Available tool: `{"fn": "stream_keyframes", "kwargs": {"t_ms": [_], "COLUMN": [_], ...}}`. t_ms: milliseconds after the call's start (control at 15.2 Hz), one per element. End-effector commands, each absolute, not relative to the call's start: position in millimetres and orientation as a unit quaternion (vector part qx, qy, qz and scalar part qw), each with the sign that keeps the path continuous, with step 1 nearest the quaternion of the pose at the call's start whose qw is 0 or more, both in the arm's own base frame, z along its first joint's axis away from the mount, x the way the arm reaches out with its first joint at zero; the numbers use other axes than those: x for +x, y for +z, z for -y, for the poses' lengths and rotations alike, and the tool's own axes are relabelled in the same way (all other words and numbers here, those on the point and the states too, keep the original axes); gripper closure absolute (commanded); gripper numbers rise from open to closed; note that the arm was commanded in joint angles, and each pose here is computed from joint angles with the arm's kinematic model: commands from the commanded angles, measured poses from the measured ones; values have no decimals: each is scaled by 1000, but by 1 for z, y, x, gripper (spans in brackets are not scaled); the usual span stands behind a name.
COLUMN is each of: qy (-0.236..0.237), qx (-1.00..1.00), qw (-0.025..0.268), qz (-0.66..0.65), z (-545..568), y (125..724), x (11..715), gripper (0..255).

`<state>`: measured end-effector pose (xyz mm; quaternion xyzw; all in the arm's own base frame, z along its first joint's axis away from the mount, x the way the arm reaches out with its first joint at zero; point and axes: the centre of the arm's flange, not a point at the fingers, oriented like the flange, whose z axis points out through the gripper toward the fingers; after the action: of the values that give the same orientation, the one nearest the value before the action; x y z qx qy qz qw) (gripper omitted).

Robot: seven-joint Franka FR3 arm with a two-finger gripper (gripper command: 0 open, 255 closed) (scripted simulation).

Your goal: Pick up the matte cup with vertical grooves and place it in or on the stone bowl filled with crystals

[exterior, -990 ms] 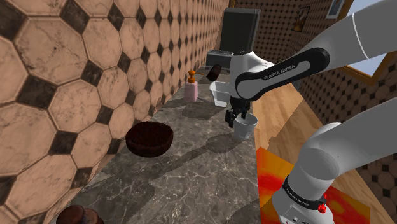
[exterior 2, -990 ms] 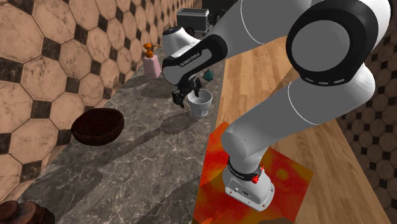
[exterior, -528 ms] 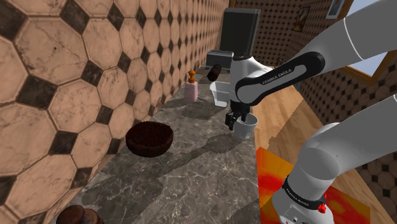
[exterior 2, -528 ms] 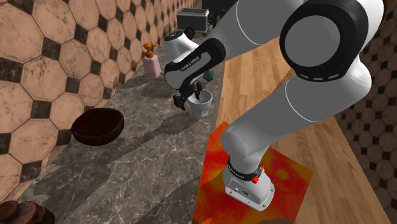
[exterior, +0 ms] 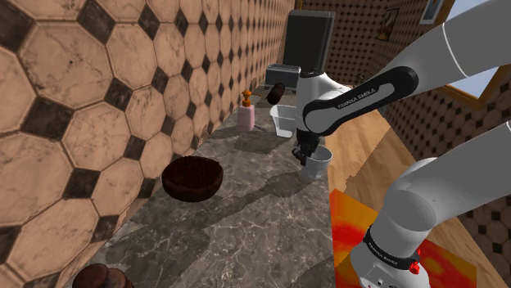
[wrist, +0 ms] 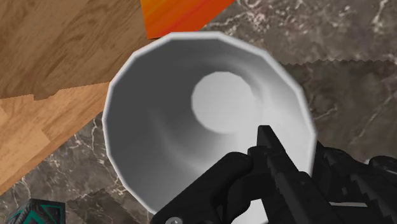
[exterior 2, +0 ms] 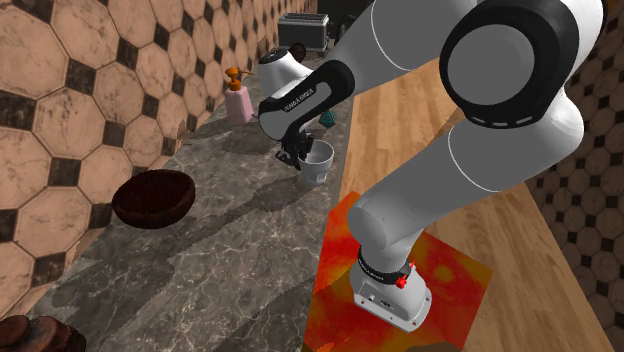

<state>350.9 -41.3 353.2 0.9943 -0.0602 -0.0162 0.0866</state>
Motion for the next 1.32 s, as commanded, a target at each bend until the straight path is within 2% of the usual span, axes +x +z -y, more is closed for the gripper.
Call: {"fn": "stream_keyframes", "kwargs": {"t_ms": [0, 264, 1254], "qy": [-17, -17, -17], "qx": [994, 994, 994], "qw": [86, 86, 86], "qz": [60, 60, 60], "z": [41, 41, 41], "y": [353, 353, 432], "x": [351, 351, 351], "gripper": [255, 255, 255]}}
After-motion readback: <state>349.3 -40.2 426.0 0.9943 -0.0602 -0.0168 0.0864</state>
